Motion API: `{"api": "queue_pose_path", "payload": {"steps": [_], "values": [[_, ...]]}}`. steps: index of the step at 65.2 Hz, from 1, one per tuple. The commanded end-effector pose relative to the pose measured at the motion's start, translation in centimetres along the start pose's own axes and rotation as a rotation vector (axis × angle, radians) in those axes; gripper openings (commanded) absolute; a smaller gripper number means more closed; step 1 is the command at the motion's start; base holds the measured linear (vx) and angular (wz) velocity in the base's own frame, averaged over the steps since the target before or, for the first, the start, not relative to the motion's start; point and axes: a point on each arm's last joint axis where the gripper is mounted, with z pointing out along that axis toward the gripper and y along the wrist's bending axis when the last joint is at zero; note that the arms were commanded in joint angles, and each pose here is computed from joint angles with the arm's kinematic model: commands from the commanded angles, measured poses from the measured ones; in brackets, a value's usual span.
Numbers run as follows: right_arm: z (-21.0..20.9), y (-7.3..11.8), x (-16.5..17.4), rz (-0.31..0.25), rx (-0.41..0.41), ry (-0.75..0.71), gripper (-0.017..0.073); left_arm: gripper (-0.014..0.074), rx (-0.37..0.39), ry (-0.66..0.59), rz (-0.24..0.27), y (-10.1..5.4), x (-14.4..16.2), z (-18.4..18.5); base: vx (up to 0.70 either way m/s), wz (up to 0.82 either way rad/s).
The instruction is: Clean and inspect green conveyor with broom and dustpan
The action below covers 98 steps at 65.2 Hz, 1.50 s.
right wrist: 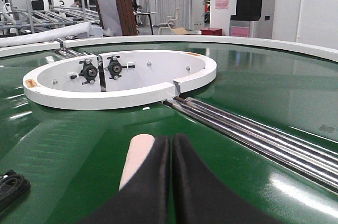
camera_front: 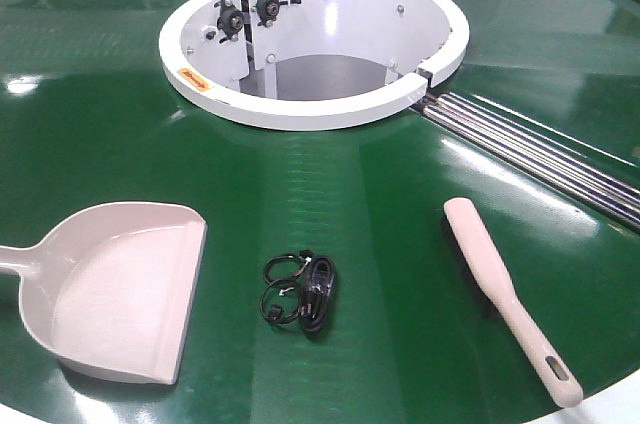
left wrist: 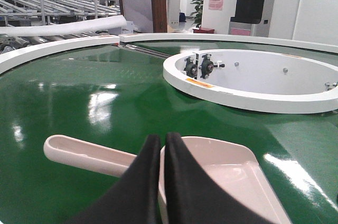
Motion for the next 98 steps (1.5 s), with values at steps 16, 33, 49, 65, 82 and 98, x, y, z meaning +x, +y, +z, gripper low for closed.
{"api": "queue_pose_path", "payload": {"steps": [16,33,49,65,82,98], "values": [[-0.1,0.0,-0.6,-0.014,0.007,-0.078,-0.0008,-0.0006,-0.001,-0.08,-0.006,0.0,-0.5,-0.1,0.0,0.0],[-0.1,0.0,-0.6,-0.014,0.007,-0.078,-0.0008,-0.0006,-0.001,-0.106,-0.007,0.0,-0.8,-0.1,0.0,0.0],[-0.1,0.0,-0.6,-0.014,0.007,-0.078,-0.0008,-0.0006,0.007,-0.305,-0.083,0.0,-5.6,-1.2,0.0,0.0],[-0.1,0.0,-0.6,-0.014,0.007,-0.078,-0.0008,-0.0006,0.008,-0.132,-0.05,0.0,-12.1,-0.2,0.0,0.0],[-0.1,0.0,-0.6,-0.014,0.007,-0.078,-0.0008,-0.0006,0.015,0.319,-0.046,-0.2,-13.7,4.5,0.0,0.0],[-0.1,0.0,-0.6,-0.014,0.007,-0.078,-0.0008,-0.0003,0.012,0.441,-0.054,-0.2,-12.3,6.5,0.0,0.0]]}}
